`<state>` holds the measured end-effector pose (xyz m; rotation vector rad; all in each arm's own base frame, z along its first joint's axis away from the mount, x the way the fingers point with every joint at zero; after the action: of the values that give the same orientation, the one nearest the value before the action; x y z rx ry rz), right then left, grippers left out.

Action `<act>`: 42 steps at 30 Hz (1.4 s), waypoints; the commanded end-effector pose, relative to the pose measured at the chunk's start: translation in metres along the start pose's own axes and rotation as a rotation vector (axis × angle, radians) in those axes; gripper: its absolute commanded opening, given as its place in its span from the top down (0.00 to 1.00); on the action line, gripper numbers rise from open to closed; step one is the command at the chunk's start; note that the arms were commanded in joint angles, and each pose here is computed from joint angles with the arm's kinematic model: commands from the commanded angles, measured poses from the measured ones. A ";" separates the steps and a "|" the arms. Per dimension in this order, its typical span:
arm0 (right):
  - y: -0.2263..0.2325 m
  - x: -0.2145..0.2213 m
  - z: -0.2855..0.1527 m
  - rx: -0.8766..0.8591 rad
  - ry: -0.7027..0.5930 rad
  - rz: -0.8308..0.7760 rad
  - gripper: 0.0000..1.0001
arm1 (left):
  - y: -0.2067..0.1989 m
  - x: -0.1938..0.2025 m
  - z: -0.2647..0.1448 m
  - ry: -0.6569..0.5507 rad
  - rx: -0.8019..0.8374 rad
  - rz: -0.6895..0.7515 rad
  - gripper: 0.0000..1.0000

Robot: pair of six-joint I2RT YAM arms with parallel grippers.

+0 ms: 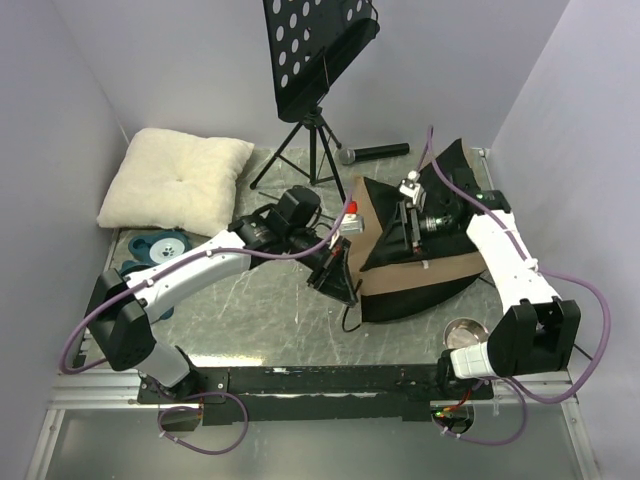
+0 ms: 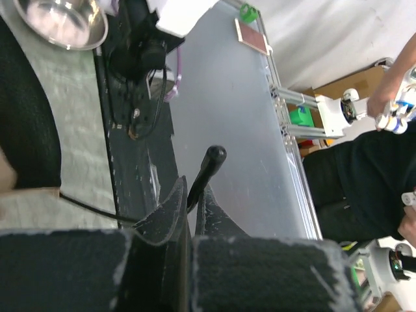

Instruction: Set up the pet tent

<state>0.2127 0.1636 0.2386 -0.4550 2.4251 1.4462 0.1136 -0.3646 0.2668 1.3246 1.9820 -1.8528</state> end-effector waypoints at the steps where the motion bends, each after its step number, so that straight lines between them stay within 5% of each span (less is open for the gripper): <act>1: 0.011 -0.012 -0.023 0.028 -0.033 -0.380 0.28 | 0.039 0.040 -0.018 0.081 -0.120 -0.229 0.99; 5: 0.007 -0.018 -0.052 0.113 -0.046 -0.677 0.22 | 0.042 0.041 -0.026 0.074 -0.116 -0.225 0.99; 10: 0.012 -0.014 -0.063 0.183 -0.117 -1.221 0.01 | 0.040 0.040 -0.025 0.073 -0.086 -0.194 0.99; 15: 0.007 -0.009 -0.023 0.093 -0.018 -1.490 0.01 | 0.044 0.041 -0.025 0.081 -0.085 -0.144 0.99; 24: -0.017 -0.017 0.028 -0.143 0.136 -1.493 0.00 | 0.039 0.038 -0.025 0.043 -0.086 -0.071 0.99; 42: -0.079 -0.010 0.086 -0.326 0.383 -1.304 0.04 | 0.042 0.048 -0.022 0.067 -0.093 -0.037 0.99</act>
<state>0.2678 0.2006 0.1382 -1.9619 1.4300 1.0491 0.1123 -0.3293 0.2424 1.4028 1.9606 -1.8623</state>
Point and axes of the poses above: each gripper's point midway between its finger pads, its own z axis out along the fingers, its own y axis along the line the jaws close on, x = y × z, the point moved 1 cm from there along -z, back along the fingers, and after that the axes turned 10 degrees about -z, right-handed, at the moved point
